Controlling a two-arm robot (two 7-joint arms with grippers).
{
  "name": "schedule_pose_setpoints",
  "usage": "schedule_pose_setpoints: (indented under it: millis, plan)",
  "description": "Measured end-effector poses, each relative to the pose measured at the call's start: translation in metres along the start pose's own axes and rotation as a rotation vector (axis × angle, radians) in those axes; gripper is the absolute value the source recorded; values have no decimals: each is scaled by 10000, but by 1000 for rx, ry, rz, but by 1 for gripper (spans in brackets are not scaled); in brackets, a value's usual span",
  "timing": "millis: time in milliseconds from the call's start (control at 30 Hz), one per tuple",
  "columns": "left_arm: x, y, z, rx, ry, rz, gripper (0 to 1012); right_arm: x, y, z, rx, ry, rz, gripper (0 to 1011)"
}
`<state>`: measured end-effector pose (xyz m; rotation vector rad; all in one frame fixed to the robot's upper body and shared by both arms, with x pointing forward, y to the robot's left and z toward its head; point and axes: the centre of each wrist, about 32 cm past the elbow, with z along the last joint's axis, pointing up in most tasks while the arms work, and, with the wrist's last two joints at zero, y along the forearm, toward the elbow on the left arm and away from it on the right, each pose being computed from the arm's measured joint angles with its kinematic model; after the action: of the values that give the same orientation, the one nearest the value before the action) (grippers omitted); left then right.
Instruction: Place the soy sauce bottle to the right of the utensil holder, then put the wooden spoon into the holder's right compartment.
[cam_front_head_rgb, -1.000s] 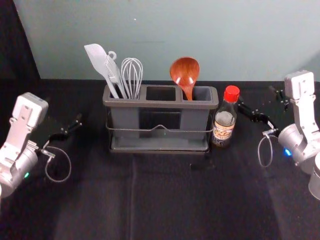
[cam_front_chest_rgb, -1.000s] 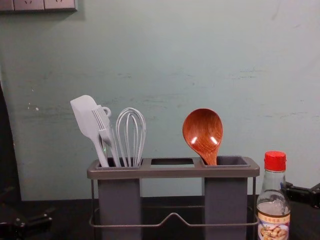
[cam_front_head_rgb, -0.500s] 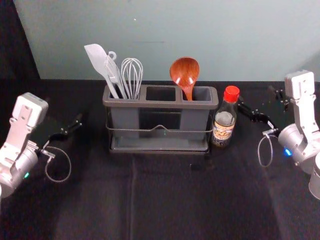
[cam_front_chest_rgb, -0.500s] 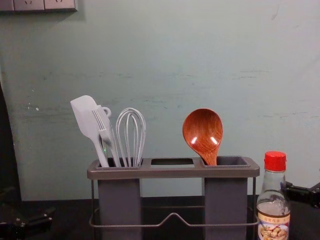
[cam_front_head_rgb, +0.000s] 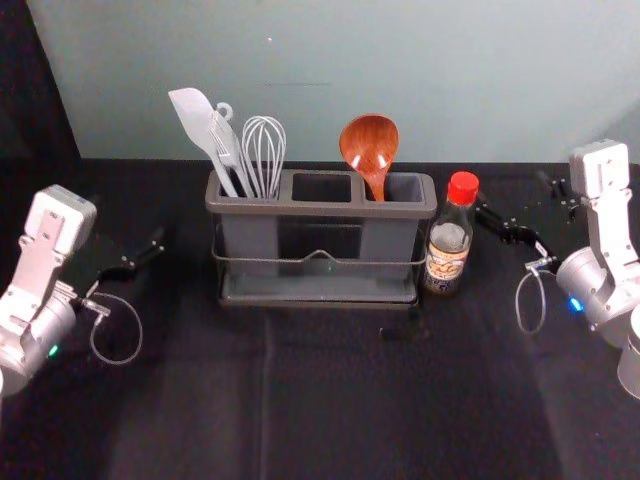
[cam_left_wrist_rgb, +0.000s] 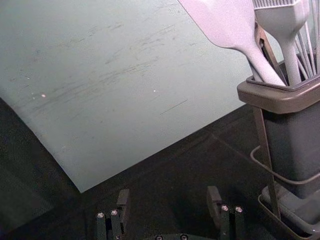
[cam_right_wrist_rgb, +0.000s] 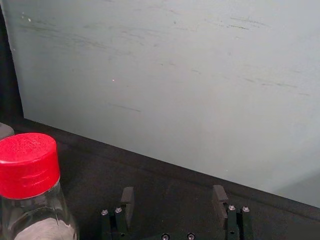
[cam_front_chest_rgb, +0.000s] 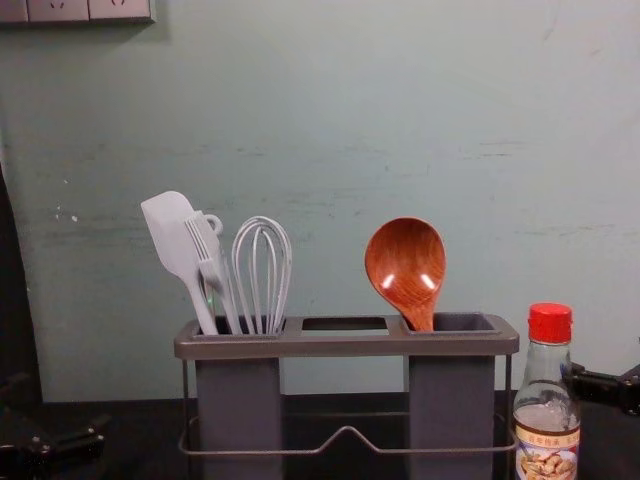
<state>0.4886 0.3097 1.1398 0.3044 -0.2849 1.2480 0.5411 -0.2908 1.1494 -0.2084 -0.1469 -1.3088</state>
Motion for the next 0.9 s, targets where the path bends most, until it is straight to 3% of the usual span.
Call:
schedule_pose_setpoints:
  millis: [900]
  plan:
    - [0, 0, 0, 0, 0, 0, 1000, 0, 0, 0, 0, 0, 0, 1002]
